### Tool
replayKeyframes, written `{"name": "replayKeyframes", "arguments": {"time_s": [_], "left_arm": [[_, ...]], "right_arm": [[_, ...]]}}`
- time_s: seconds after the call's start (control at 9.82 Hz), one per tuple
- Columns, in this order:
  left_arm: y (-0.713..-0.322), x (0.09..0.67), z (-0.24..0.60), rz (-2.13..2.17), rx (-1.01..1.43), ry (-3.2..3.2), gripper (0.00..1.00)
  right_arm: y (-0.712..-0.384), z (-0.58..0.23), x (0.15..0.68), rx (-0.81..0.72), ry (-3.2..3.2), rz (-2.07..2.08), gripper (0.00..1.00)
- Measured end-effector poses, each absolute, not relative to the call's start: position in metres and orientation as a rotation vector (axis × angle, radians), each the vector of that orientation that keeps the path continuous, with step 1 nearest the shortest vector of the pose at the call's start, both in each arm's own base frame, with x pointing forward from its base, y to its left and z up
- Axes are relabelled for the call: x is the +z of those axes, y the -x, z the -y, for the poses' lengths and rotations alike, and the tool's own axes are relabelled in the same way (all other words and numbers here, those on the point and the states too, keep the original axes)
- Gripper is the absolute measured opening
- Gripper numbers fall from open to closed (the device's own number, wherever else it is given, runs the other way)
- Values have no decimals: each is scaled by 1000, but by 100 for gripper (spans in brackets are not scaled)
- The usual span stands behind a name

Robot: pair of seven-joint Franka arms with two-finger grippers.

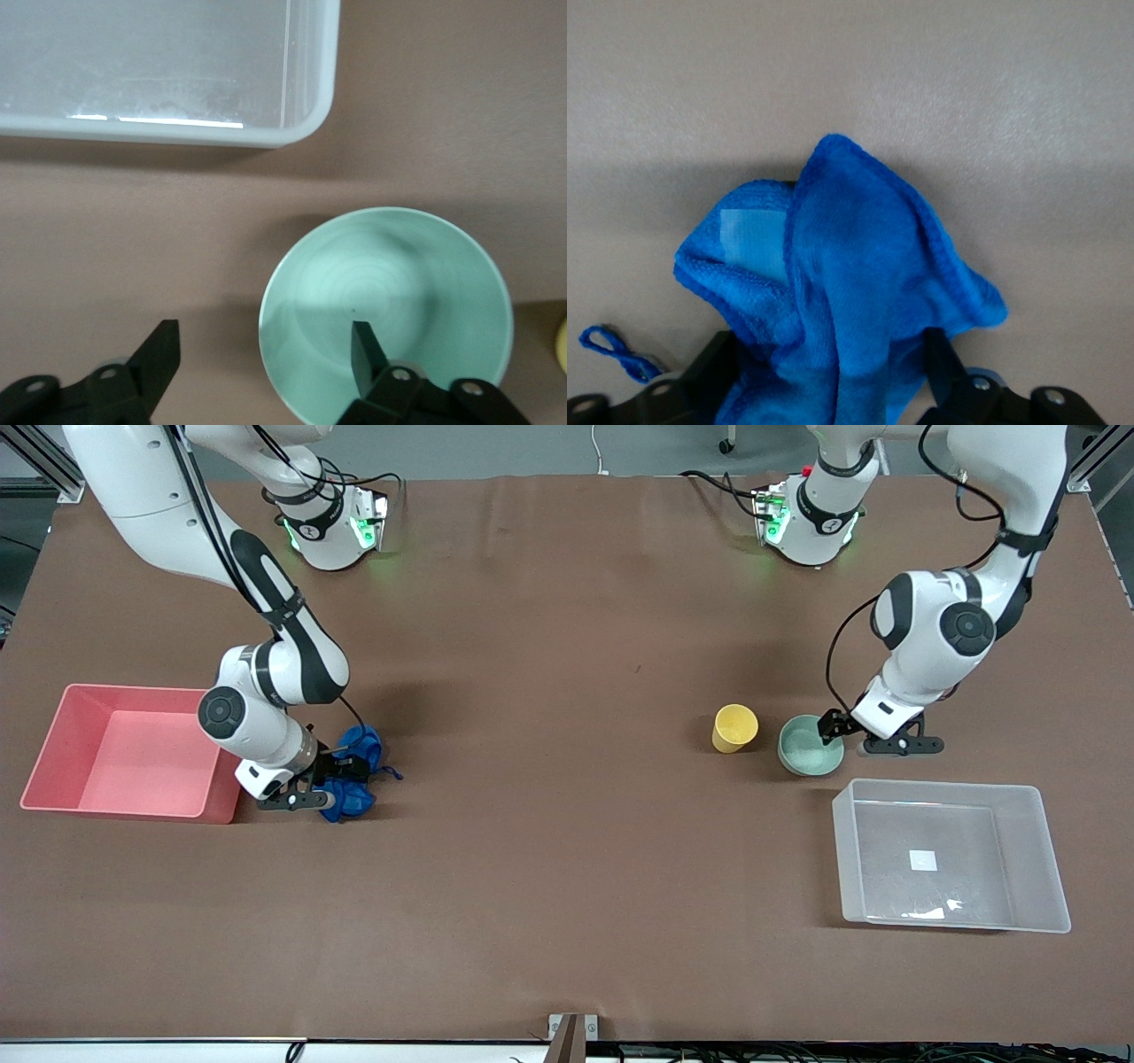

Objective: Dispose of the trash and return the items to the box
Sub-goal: 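Grasp the blue cloth with the right gripper while the left gripper grasps the bowl, then carry the cloth into the pink bin while the left gripper carries the bowl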

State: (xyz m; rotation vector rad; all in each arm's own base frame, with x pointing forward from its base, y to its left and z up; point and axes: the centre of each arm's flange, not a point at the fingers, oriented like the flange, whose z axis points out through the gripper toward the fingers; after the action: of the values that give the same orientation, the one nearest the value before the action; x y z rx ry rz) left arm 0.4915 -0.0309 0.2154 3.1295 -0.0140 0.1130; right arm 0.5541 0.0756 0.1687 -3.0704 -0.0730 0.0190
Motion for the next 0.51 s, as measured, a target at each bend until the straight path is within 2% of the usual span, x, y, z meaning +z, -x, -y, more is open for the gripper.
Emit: {"name": "replayKeyframes", "arguments": {"time_s": [0.1,0.31,0.41,0.51], "left_arm": [[-490,203,30,12,98,-3131,78],[-492,191,30,10,91,-3132,48],[-493,190,30,10,90,-3132,34],[-495,191,30,10,97,-3132,18]], "right_arm": [[-555,-76,171,12,3070,74,65],[-557,-78,178,-1,3069,43,36],[-561,-81,184,38,3066,13,22],[-572,-90,204,143,3061,-27,15]]}}
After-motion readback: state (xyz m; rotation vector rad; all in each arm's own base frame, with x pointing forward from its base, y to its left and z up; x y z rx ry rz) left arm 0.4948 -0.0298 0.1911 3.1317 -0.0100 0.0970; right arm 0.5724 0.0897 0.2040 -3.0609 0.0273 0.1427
